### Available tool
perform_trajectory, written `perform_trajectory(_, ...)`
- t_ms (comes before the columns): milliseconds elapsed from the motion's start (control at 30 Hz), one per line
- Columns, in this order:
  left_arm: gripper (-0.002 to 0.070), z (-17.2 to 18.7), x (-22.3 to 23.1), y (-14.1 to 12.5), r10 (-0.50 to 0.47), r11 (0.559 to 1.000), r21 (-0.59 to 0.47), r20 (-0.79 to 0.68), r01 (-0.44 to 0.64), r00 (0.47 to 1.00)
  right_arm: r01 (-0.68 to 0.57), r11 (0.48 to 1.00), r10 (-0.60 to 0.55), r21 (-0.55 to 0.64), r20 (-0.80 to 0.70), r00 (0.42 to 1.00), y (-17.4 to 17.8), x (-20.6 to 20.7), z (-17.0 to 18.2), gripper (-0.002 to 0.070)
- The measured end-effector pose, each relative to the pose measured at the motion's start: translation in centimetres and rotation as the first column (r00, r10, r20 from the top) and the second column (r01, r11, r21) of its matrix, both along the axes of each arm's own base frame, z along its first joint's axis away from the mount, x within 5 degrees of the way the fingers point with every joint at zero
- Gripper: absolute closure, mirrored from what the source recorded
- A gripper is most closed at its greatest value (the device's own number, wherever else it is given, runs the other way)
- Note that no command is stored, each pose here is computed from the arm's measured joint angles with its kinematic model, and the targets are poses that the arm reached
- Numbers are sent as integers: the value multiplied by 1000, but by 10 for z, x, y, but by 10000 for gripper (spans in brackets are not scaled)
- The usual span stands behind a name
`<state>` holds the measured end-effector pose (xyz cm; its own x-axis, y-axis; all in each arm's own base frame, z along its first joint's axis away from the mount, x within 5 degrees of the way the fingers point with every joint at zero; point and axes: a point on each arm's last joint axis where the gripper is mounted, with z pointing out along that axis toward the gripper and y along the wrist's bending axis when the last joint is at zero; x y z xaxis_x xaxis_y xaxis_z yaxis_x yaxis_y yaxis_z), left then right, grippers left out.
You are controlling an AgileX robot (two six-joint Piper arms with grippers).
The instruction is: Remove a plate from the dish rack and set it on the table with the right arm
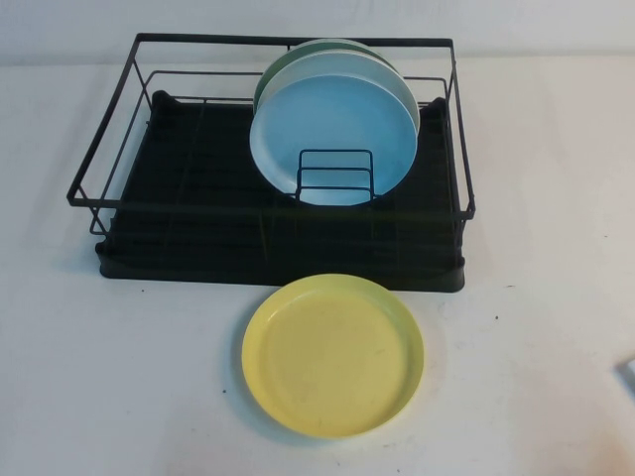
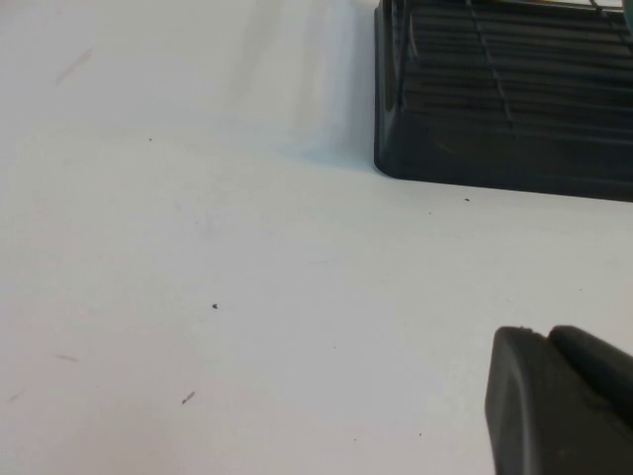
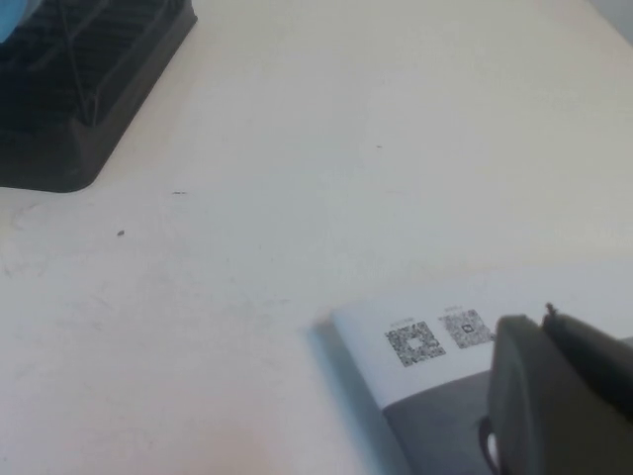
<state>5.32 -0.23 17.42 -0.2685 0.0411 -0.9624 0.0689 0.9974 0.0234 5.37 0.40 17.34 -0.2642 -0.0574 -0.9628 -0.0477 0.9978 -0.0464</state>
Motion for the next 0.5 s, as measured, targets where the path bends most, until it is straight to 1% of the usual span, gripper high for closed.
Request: perform_trajectory(500,679,0,0,0,0,1000,0,0,0,1000,2,1000,-2,3,-14,1000,0,0,-1,694)
